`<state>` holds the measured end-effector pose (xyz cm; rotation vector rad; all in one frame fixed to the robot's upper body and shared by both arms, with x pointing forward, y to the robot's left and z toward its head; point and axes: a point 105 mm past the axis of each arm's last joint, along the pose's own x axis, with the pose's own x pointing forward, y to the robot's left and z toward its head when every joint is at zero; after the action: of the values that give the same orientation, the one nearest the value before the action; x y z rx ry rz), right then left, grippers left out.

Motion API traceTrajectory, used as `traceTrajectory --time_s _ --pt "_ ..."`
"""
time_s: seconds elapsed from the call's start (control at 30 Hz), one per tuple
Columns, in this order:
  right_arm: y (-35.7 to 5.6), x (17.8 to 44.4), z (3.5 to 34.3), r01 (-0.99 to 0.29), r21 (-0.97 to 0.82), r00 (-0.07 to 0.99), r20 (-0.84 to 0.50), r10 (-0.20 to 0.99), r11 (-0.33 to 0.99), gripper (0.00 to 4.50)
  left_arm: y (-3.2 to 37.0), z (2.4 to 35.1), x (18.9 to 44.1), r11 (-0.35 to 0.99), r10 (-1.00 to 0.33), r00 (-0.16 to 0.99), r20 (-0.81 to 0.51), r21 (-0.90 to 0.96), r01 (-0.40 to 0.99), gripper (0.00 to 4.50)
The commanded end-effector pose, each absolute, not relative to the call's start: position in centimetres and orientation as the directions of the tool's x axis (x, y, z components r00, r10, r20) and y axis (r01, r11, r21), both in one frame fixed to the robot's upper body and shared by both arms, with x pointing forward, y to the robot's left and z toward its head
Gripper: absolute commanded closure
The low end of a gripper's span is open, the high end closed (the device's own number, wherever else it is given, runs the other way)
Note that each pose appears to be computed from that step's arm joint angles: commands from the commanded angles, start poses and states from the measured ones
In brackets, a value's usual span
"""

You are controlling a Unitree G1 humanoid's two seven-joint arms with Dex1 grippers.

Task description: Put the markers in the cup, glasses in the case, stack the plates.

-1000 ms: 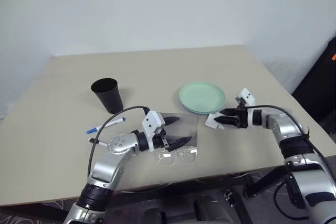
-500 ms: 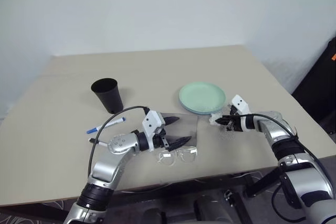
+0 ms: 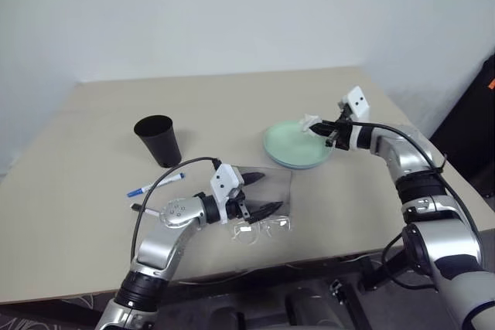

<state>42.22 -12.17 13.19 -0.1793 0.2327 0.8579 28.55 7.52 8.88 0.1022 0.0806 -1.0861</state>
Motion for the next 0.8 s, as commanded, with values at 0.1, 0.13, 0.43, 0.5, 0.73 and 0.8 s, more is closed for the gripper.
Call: traceTrajectory --time_s 0.1,0.13,0.43,0.5,0.73,0.8 --pt "-12.5 43.4 13.2 -0.728 -0.125 0.678 -0.278 0.68 0.674 3.81 7.5 10.0 28.7 0.466 -0.877 0.473 -0.087 0.088 0.881 0.02" --pt "-12.5 43.4 13.0 -0.726 -0.125 0.68 -0.279 0.678 0.676 3.5 7.7 10.0 28.6 0.469 -0.875 0.476 -0.088 0.089 0.879 0.02" --pt "-13.1 42.4 13.3 -0.767 -0.098 0.637 -0.228 0.736 0.634 2.51 8.8 10.2 28.5 0.456 -0.876 0.467 -0.12 0.106 0.883 0.02" --pt "-13.3 42.0 13.1 -0.776 -0.109 0.627 -0.234 0.743 0.621 2.51 9.2 10.3 28.7 0.443 -0.88 0.456 -0.135 0.117 0.889 0.02" --pt "-13.0 42.6 12.6 -0.732 -0.117 0.678 -0.216 0.702 0.671 2.51 9.7 10.9 29.6 0.417 -0.887 0.436 -0.153 0.142 0.898 0.02" --pt "-12.6 42.7 12.3 -0.73 -0.106 0.679 -0.219 0.7 0.675 2.14 9.4 10.9 29.7 0.41 -0.891 0.429 -0.15 0.143 0.901 0.02"
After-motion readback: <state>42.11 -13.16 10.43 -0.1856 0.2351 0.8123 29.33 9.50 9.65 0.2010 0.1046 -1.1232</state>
